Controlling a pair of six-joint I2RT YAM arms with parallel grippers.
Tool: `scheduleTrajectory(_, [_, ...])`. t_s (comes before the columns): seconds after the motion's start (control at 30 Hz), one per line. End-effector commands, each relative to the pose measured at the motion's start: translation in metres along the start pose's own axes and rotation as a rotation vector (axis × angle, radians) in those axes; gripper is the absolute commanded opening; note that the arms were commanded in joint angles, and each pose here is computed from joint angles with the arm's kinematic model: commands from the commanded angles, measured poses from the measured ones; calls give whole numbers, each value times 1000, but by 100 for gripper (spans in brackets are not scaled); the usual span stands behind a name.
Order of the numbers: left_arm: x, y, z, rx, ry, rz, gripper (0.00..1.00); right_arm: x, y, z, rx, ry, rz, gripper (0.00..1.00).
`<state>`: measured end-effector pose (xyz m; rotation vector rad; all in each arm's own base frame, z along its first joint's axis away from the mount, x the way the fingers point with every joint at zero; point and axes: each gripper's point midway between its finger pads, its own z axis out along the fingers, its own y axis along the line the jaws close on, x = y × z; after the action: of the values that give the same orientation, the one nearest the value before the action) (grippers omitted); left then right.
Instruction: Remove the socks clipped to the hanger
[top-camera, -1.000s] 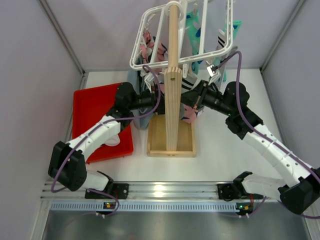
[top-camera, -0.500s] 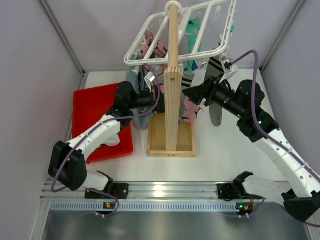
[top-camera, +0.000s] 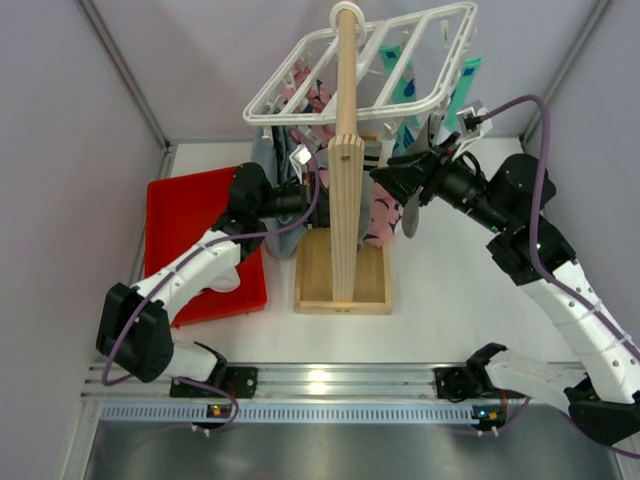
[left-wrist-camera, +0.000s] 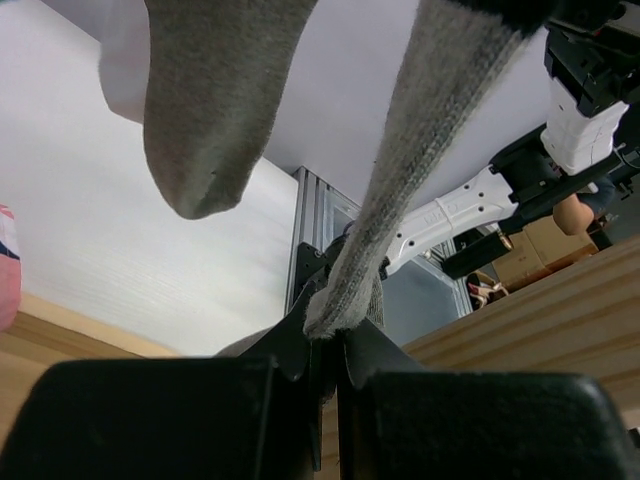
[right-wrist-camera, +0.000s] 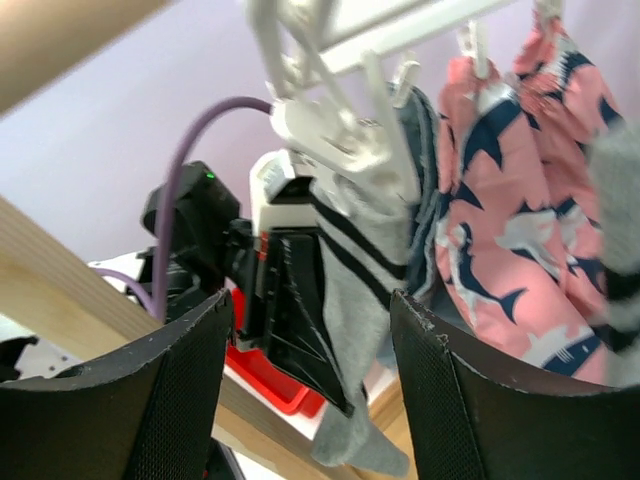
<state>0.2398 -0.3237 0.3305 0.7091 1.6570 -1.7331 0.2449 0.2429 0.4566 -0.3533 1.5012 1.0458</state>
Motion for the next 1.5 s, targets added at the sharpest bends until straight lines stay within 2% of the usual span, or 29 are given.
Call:
scheduleTrajectory(0.0, [-20, -31, -1, 68, -25, 100, 0, -32, 36, -3, -147, -60, -55, 61])
scheduleTrajectory(0.3, [-25, -34, -1, 72, -30, 94, 0, -33, 54, -14, -220, -73, -51, 59])
scheduleTrajectory(0.7, [-22, -38, 1, 87, -16, 84, 0, -44, 14, 34, -68, -94, -127, 60])
scheduleTrajectory(1.13, [-19, -41, 5, 119, 22, 80, 0, -48, 1, 48, -36, -112, -235, 65])
scheduleTrajectory(1.37, [-22, -54, 3, 141, 26, 90, 0, -32, -7, 34, -9, -133, -208, 66])
scheduleTrajectory(1.43, [-23, -58, 2, 147, 26, 95, 0, -25, -8, 26, -14, -153, -190, 68])
scheduleTrajectory(1.47, [-24, -60, 1, 151, 26, 97, 0, -23, -10, 24, -7, -164, -182, 73])
